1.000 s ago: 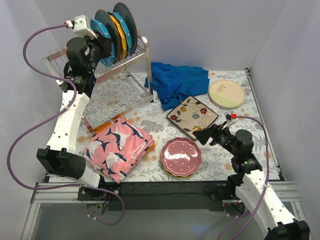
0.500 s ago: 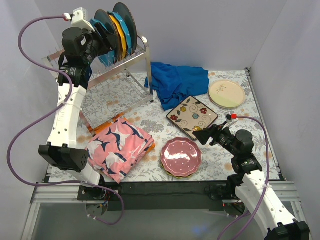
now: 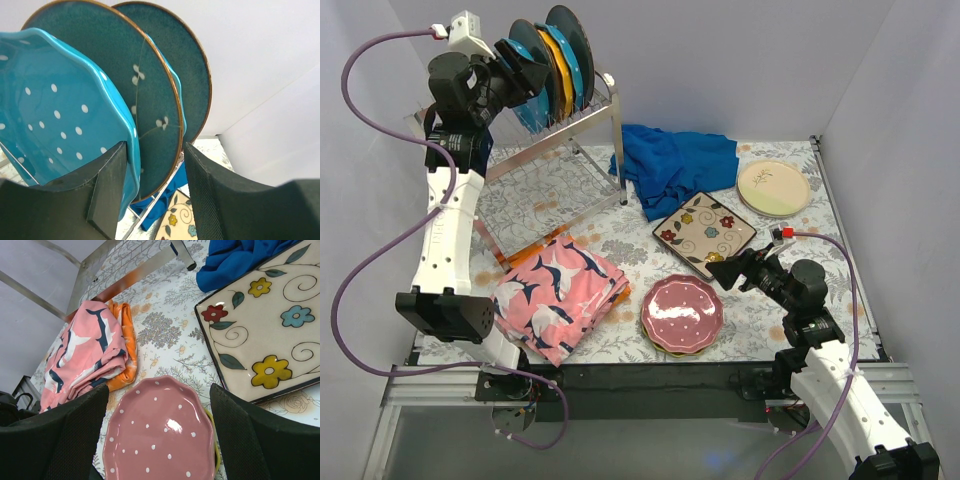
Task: Unload the plates from the dish rack
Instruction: Unload the plate from the dish rack.
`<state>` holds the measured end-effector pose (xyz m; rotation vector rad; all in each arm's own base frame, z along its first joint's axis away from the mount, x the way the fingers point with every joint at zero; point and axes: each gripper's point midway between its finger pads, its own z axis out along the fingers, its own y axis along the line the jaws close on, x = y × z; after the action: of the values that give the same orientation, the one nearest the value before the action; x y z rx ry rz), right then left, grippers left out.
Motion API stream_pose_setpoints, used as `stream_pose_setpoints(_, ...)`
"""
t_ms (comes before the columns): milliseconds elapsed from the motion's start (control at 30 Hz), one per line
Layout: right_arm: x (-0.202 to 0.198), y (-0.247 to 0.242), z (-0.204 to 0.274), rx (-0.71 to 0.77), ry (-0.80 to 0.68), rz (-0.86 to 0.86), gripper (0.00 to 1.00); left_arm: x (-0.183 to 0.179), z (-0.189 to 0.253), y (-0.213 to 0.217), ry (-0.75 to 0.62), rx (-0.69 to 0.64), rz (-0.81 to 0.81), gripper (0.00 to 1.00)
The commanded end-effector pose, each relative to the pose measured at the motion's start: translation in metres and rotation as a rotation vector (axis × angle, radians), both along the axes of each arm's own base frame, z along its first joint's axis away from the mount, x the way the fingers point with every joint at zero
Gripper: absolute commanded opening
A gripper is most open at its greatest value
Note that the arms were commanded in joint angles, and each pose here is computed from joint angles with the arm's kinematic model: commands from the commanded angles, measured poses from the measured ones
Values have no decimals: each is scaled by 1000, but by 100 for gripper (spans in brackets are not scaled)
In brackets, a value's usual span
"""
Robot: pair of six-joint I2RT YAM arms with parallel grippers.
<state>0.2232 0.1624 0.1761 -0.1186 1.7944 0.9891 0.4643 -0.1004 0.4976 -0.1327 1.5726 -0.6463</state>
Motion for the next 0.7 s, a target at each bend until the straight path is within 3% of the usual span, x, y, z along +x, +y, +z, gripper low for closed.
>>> stream_pose_setpoints(0,1,0,11,0,-63,3,86,-11,35,-2,-92,-40,-52,46)
stream_pose_setpoints(500,1,0,13,2,-75,0,86,12,-2,6,-8,-48,-61,42)
stream_pose_setpoints(667,2,-1,12,1,-72,-3,86,19,-13,3,-2,-31,-75,33)
